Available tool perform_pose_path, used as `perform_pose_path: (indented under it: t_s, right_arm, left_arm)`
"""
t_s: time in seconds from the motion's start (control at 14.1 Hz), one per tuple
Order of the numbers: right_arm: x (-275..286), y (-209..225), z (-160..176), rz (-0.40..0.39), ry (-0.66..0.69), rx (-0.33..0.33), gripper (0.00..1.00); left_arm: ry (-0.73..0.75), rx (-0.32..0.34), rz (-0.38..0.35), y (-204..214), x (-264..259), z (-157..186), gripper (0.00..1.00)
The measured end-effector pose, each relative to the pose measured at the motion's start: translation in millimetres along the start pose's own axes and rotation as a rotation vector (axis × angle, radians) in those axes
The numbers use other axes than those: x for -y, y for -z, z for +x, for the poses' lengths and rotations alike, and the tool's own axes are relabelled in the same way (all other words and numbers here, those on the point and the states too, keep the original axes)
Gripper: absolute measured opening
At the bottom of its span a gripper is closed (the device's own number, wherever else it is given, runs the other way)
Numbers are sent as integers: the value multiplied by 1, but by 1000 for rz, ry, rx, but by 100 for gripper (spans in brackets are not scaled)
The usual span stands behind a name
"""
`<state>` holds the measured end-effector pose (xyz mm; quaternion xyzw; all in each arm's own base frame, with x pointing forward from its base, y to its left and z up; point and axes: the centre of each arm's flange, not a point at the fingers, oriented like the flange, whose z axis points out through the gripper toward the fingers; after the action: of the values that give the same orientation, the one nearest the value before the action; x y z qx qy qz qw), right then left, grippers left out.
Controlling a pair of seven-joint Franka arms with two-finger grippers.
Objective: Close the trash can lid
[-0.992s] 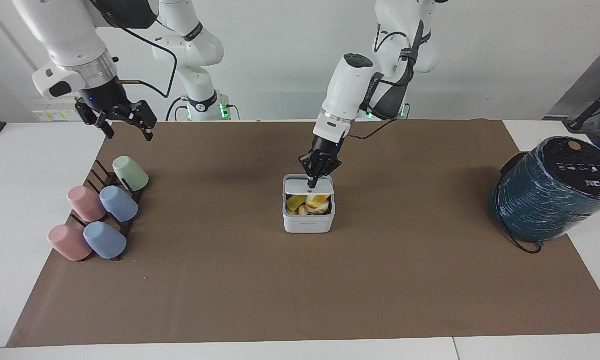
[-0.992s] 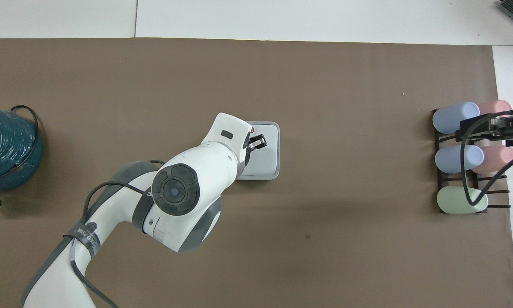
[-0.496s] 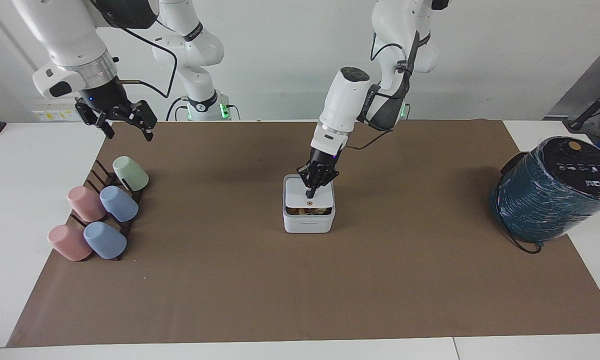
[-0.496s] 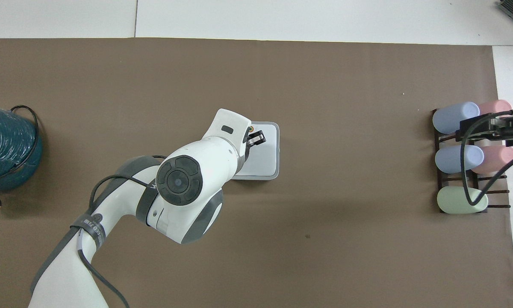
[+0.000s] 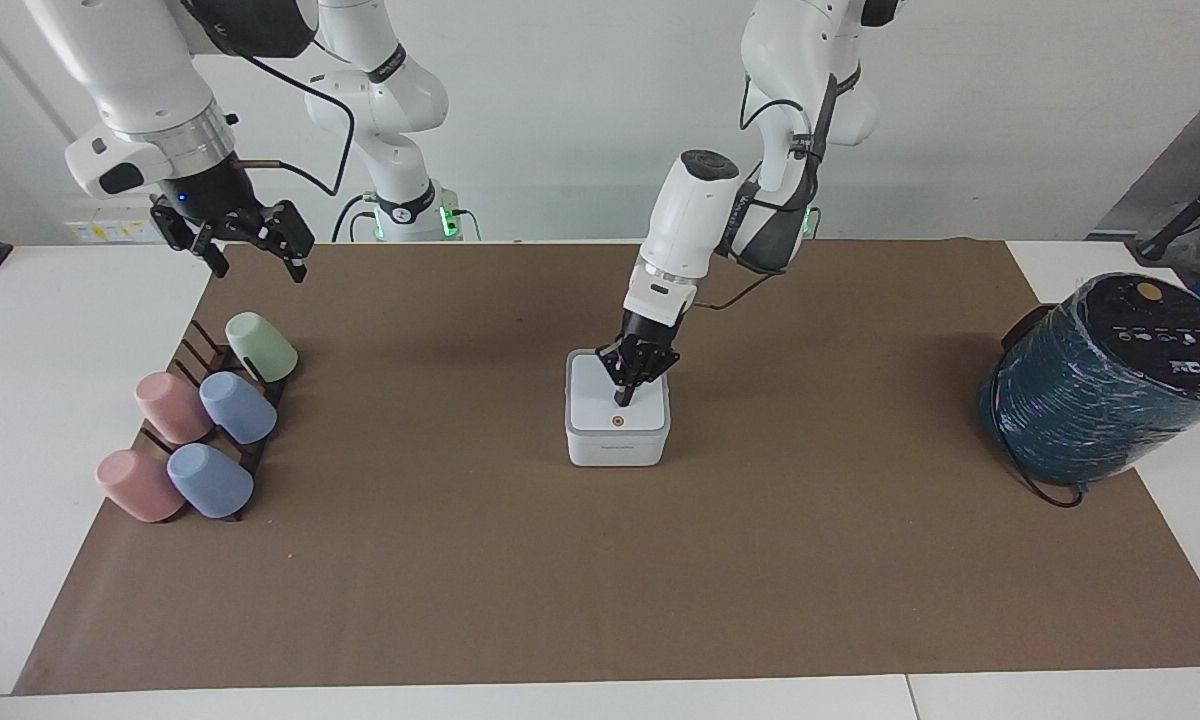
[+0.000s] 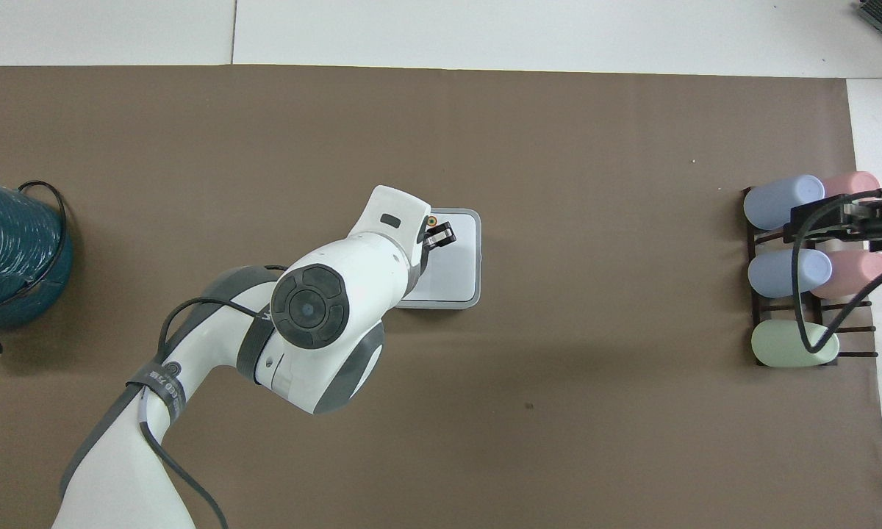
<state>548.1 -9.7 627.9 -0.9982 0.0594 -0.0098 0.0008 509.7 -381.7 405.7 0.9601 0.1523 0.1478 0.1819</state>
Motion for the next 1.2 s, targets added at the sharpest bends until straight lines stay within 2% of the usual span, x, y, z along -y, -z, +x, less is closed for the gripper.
perform_pose_path:
  t_s: [0.71,0.99,1.2]
  right_arm:
    - [0,0,0,0,0,0,100]
    - [0,0,0,0,0,0,100]
    - [0,0,0,0,0,0,100]
  left_arm:
    - [-1,6,7,-2,-2,1,1]
    - [4,60,74,12,-13,13,1]
    - [7,85,118,33,-12,38,1]
